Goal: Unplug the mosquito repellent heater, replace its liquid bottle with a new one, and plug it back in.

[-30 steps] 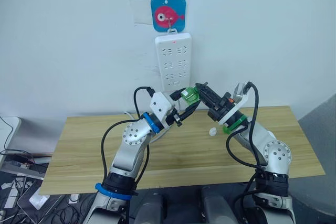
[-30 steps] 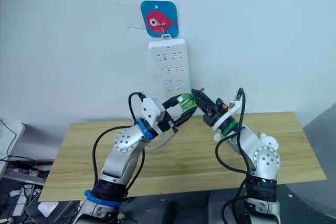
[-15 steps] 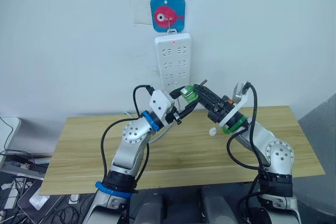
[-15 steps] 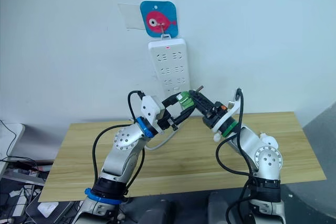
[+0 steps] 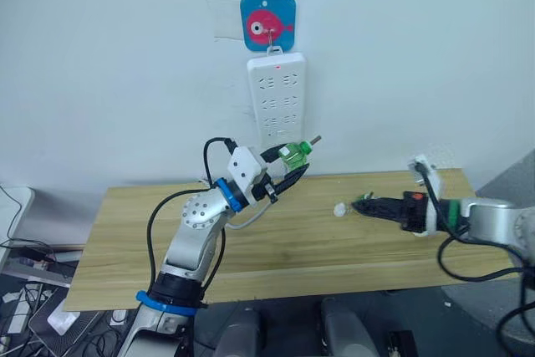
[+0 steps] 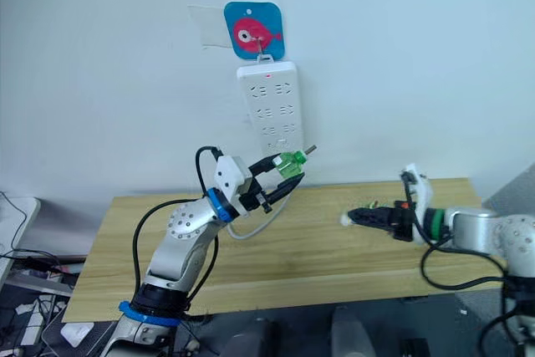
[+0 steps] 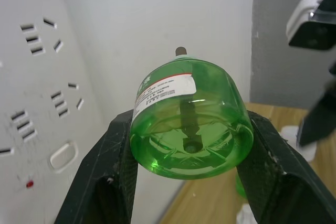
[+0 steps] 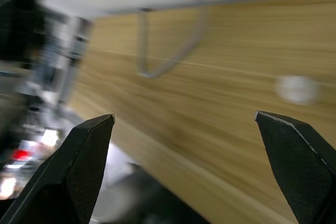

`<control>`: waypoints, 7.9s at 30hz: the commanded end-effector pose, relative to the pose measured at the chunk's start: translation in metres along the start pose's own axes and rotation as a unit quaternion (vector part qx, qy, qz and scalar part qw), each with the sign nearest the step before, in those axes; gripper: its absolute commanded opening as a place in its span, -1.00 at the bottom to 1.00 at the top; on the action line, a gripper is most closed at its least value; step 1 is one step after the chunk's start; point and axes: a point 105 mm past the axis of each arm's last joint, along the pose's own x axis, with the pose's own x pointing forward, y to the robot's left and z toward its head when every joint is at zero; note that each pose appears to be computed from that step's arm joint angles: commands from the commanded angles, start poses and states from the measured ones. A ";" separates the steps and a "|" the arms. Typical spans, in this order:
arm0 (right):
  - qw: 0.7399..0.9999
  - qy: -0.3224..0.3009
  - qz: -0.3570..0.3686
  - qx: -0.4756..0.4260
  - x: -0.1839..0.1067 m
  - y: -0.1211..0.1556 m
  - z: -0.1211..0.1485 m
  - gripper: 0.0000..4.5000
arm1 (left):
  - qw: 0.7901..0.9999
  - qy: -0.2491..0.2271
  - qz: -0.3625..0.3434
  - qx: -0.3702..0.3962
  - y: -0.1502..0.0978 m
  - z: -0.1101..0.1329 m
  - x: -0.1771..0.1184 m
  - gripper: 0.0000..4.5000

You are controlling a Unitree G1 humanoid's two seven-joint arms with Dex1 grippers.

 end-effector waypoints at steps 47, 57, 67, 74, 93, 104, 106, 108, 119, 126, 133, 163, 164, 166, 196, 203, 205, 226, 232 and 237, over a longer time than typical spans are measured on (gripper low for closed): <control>0.950 0.165 -0.251 -0.089 -0.027 -0.168 -0.031 0.99 | 1.000 -0.006 0.006 -0.013 -0.022 0.006 -0.007 -0.01; 0.951 0.173 -0.233 -0.107 -0.017 -0.168 -0.033 0.99 | 1.000 -0.003 0.009 -0.013 -0.022 0.006 -0.009 -0.01; 0.954 0.159 -0.233 -0.097 -0.027 -0.169 -0.028 0.32 | 1.000 -0.002 0.009 -0.012 -0.021 0.006 -0.010 -0.01; 0.990 0.109 -0.088 -0.027 -0.040 -0.126 0.004 0.32 | 0.999 -0.008 -0.038 -0.015 -0.031 0.009 -0.013 -0.01; 0.935 0.030 0.306 0.180 -0.049 0.035 0.055 0.32 | 0.980 -0.043 -0.196 0.005 -0.058 0.028 0.002 -0.01; 0.928 0.039 0.330 0.170 -0.039 0.058 0.055 0.32 | 0.978 -0.053 -0.200 0.009 -0.061 0.028 0.013 -0.01; 0.927 0.039 0.331 0.171 -0.037 0.061 0.055 0.32 | 0.978 -0.055 -0.200 0.010 -0.062 0.029 0.015 -0.01; 0.927 0.037 0.331 0.170 -0.035 0.062 0.056 0.32 | 0.978 -0.057 -0.201 0.011 -0.062 0.029 0.016 -0.01; 0.927 0.033 0.335 0.167 -0.032 0.069 0.057 0.32 | 0.977 -0.057 -0.207 0.013 -0.064 0.028 0.019 -0.01; 0.925 0.039 0.341 0.163 -0.033 0.074 0.054 0.32 | 0.976 -0.060 -0.208 0.015 -0.062 0.029 0.022 -0.01; 0.927 0.036 0.336 0.162 -0.032 0.073 0.055 0.32 | 0.976 -0.062 -0.208 0.020 -0.060 0.030 0.023 -0.01; 0.936 0.012 0.318 0.153 -0.026 0.070 0.061 0.32 | 0.970 -0.074 -0.230 0.027 -0.062 0.039 0.025 -0.01; 0.935 0.014 0.322 0.152 -0.026 0.071 0.061 0.32 | 0.971 -0.073 -0.228 0.027 -0.061 0.039 0.026 -0.01; 0.932 0.021 0.329 0.148 -0.026 0.075 0.059 0.32 | 0.973 -0.073 -0.217 0.030 -0.057 0.039 0.028 -0.01; 0.932 0.009 0.343 0.113 -0.015 0.102 0.056 0.32 | 0.971 -0.063 -0.225 0.039 -0.064 0.033 0.030 -0.01; 0.926 0.025 0.365 0.097 -0.016 0.112 0.050 0.32 | 0.971 -0.066 -0.227 0.037 -0.065 0.033 0.030 -0.01; 0.923 0.028 0.373 0.095 -0.017 0.115 0.050 0.32 | 0.971 -0.066 -0.228 0.037 -0.065 0.033 0.030 -0.01; 0.922 0.061 0.375 0.074 -0.016 0.123 0.036 0.98 | 0.976 -0.063 -0.204 0.029 -0.059 0.031 0.032 -0.01; 0.918 0.101 0.377 0.067 -0.023 0.126 0.021 0.98 | 0.980 -0.062 -0.190 0.024 -0.051 0.032 0.033 -0.01; 0.920 0.139 0.358 0.074 -0.037 0.121 0.001 0.98 | 0.981 -0.061 -0.182 0.025 -0.046 0.032 0.033 -0.01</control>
